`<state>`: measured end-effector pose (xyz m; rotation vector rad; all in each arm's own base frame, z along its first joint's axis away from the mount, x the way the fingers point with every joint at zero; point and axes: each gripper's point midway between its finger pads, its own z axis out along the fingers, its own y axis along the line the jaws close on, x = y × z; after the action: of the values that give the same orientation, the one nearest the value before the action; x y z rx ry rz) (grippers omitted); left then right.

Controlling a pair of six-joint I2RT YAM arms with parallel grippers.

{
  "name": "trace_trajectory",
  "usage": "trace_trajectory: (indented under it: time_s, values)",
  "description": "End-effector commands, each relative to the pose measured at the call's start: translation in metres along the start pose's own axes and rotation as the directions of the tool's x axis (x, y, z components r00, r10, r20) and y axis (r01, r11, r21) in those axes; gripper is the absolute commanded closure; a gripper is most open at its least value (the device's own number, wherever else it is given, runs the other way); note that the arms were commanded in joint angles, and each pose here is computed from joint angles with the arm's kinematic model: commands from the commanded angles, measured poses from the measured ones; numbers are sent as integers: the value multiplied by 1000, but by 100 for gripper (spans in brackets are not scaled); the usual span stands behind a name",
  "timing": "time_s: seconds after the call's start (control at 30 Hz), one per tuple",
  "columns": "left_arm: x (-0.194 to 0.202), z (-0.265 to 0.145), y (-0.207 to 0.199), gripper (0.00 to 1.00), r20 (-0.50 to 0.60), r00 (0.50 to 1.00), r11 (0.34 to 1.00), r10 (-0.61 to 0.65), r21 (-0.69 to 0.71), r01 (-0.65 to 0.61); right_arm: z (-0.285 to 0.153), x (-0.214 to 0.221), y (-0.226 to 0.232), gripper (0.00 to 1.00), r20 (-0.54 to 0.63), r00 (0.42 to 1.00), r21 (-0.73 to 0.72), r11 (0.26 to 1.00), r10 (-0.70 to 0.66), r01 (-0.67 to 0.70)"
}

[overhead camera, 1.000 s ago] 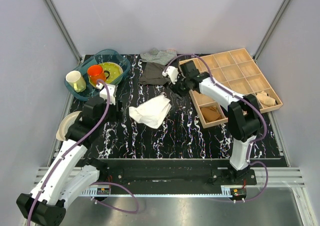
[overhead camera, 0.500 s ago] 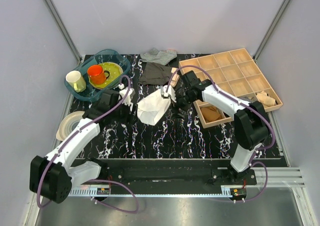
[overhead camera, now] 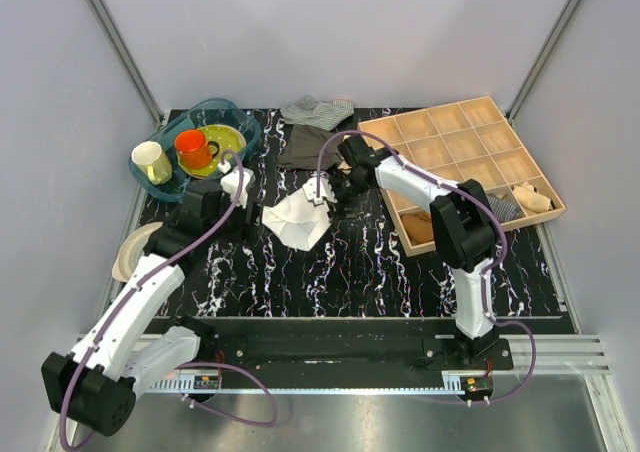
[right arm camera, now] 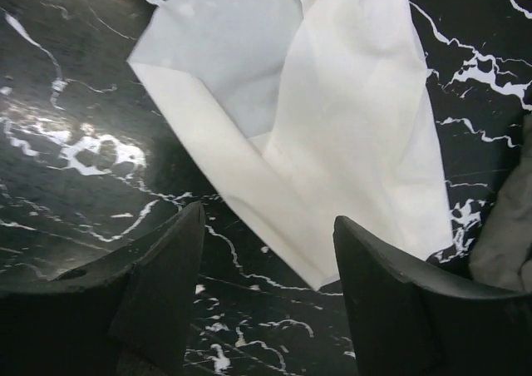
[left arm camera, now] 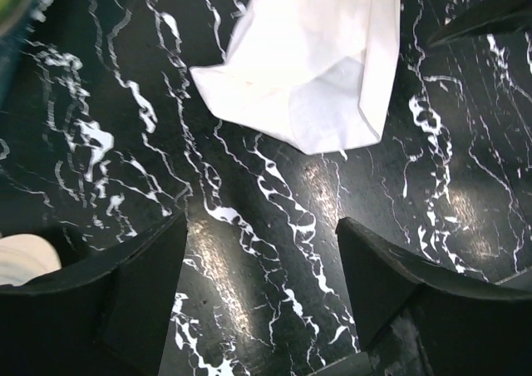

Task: Roll the underwear
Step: Flatten out the underwear at the center of the board.

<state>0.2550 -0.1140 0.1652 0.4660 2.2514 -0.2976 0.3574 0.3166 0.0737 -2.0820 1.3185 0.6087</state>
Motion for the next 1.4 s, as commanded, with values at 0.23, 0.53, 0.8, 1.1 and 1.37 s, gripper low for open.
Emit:
trace_trajectory:
  time_s: [0.23,0.53,0.8,1.1,1.37]
  values:
    - [-19,-9,16,22,142,990,996,24,-93,-11,37,21,3,36,-159,973,-122,982,-164,146]
    - [-21,-12,15,21,158,987,996,27,-91,-13,32,18,22,95,-198,973,-176,981,-115,80]
    - [-22,-12,8,21,163,986,998,26,-53,-18,2,-18,99,100,-156,987,-242,970,-23,-16]
    - [-20,-8,-1,21,149,988,1000,28,6,-29,-12,-34,194,46,-140,965,-342,904,221,-257]
    - [-19,-6,-2,21,142,990,1000,25,11,-27,-44,-18,142,56,-140,950,-170,938,279,-301]
